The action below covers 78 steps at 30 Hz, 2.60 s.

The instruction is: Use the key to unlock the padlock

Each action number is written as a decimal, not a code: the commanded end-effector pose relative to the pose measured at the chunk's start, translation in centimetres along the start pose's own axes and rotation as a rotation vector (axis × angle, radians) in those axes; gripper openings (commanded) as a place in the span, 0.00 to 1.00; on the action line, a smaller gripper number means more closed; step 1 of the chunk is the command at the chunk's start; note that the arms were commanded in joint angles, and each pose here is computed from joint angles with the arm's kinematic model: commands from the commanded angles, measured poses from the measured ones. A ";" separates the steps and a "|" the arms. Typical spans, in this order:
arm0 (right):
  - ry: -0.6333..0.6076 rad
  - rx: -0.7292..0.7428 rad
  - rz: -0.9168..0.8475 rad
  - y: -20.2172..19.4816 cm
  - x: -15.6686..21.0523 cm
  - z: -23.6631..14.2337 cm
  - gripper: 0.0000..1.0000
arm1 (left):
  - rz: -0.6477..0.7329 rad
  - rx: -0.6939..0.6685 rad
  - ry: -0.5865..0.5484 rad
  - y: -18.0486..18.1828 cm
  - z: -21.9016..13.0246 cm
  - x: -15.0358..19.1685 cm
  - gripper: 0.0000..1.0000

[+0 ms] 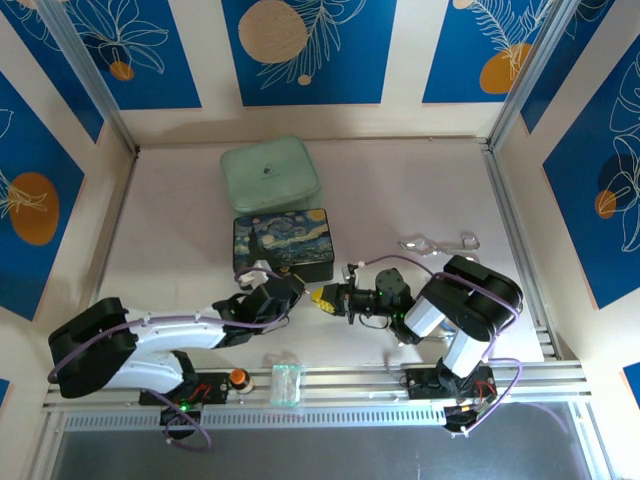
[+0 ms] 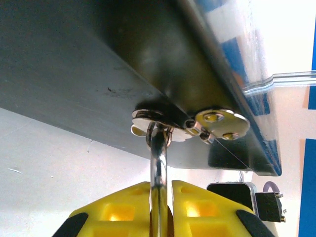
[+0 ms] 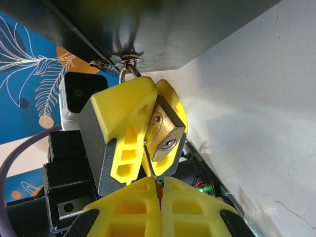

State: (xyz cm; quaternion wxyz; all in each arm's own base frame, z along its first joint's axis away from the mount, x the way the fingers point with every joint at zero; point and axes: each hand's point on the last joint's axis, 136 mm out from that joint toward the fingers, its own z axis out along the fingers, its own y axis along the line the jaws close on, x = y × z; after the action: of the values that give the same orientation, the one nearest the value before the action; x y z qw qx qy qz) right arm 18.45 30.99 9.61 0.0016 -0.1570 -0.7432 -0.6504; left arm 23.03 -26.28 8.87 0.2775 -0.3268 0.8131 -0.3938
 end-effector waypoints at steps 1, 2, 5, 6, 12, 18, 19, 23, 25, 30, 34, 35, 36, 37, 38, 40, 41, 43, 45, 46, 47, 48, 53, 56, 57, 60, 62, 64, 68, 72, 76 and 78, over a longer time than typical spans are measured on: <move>-0.007 -0.002 -0.016 -0.1 -0.1 0.1 0.00 | -0.032 0.100 -0.010 -3.8 -0.2 -0.4 0.00; -0.012 0.004 -0.010 -0.4 -0.2 0.1 0.00 | -0.028 0.091 -0.015 -3.7 -0.2 -0.4 0.00; -0.017 0.019 0.006 -0.9 -0.2 0.0 0.00 | -0.033 0.094 -0.031 -3.7 -0.4 -0.8 0.00; -0.018 0.020 0.007 -1.0 -0.2 -0.1 0.00 | -0.031 0.092 -0.033 -3.7 -0.4 -0.8 0.00; -0.024 0.001 -0.005 -0.3 -0.5 0.0 0.00 | -0.037 0.089 -0.015 -3.5 -0.2 -0.5 0.00; -0.038 0.012 0.008 -0.8 -0.5 -0.5 0.00 | -0.037 0.071 -0.029 -3.0 -0.2 -0.7 0.00; -0.038 0.016 0.010 -0.8 -0.4 -0.6 0.00 | -0.036 0.075 -0.030 -3.1 -0.2 -0.7 0.00; -0.042 0.025 0.002 -0.9 -0.4 -0.8 0.00 | -0.044 0.074 -0.042 -2.9 -0.4 -1.2 0.00; -0.037 0.025 -0.004 -0.8 -0.3 -0.7 0.00 | -0.048 0.084 -0.033 -3.0 -0.4 -1.0 0.00; -0.030 0.013 -0.019 -0.2 -0.4 -0.3 0.00 | -0.059 0.096 0.005 -3.5 0.0 -0.2 0.00; -0.027 0.004 -0.016 -0.1 -0.4 -0.1 0.00 | -0.075 0.108 0.011 -3.5 0.2 0.0 0.00; -0.025 0.003 -0.015 0.0 -0.4 0.0 0.00 | -0.077 0.106 0.014 -3.4 0.3 0.1 0.00; -0.023 0.000 -0.015 0.0 -0.4 0.1 0.00 | -0.080 0.107 0.020 -3.4 0.3 0.2 0.00; -0.023 -0.005 -0.013 0.1 -0.4 0.1 0.00 | -0.087 0.108 0.027 -3.4 0.3 0.3 0.00; -0.025 -0.009 -0.007 0.1 -0.5 0.1 0.00 | -0.091 0.114 0.036 -3.5 0.4 0.5 0.00; -0.021 -0.012 -0.010 0.3 -0.6 0.3 0.00 | -0.107 0.123 0.046 -3.4 0.6 0.7 0.00; -0.022 -0.014 -0.011 0.4 -0.6 0.3 0.00 | -0.112 0.134 0.048 -3.6 0.6 0.8 0.00; -0.023 -0.017 -0.012 0.5 -0.6 0.4 0.00 | -0.117 0.141 0.057 -3.8 0.5 0.9 0.00; -0.033 -0.017 -0.008 0.4 -0.8 0.3 0.00 | -0.121 0.154 0.063 -4.1 0.3 1.0 0.00; -0.036 -0.017 -0.004 0.4 -0.9 0.2 0.00 | -0.123 0.163 0.066 -4.4 0.2 1.0 0.00; -0.044 -0.017 -0.002 0.4 -1.1 0.1 0.00 | -0.127 0.169 0.070 -4.5 0.1 1.1 0.00; -0.047 -0.018 -0.003 0.4 -1.3 0.0 0.00 | -0.131 0.177 0.073 -4.5 0.0 1.1 0.00; -0.065 -0.020 0.008 0.5 -2.0 0.0 0.00 | -0.136 0.187 0.081 -4.6 -0.4 1.2 0.00; -0.059 -0.031 0.005 0.9 -2.0 0.3 0.00 | -0.132 0.179 0.074 -4.4 -0.4 1.0 0.00; -0.053 -0.033 0.009 1.1 -1.9 0.5 0.00 | -0.133 0.189 0.072 -4.5 -0.4 1.0 0.00; -0.035 -0.039 0.011 1.4 -1.6 1.0 0.00 | -0.111 0.196 0.082 -4.6 -0.2 1.3 0.00; -0.031 -0.049 0.006 1.8 -1.5 1.0 0.00 | -0.098 0.180 0.090 -4.4 -0.1 1.6 0.00; -0.027 -0.058 0.002 2.2 -1.7 1.0 0.00 | -0.077 0.187 0.095 -4.6 0.0 1.9 0.00; 0.000 -0.066 0.000 2.7 -2.1 1.0 0.00 | -0.020 0.184 0.116 -5.2 -0.1 2.4 0.00; 0.036 -0.068 0.041 2.9 -2.1 1.1 0.00 | 0.002 0.209 0.109 -6.0 -0.4 2.4 0.00; 0.048 -0.074 0.063 3.3 -2.0 1.1 0.00 | -0.045 0.241 0.112 -6.0 -0.3 2.4 0.00; 0.042 -0.082 0.059 3.6 -2.0 1.1 0.00 | -0.071 0.268 0.129 -6.4 -0.4 2.6 0.00</move>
State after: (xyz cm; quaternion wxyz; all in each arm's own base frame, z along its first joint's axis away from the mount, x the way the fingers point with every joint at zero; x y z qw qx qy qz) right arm 20.06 30.99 9.76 0.0525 -0.1810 -0.7349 -0.6515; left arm 24.34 -27.24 10.30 0.2979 -0.3247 0.7865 -0.4328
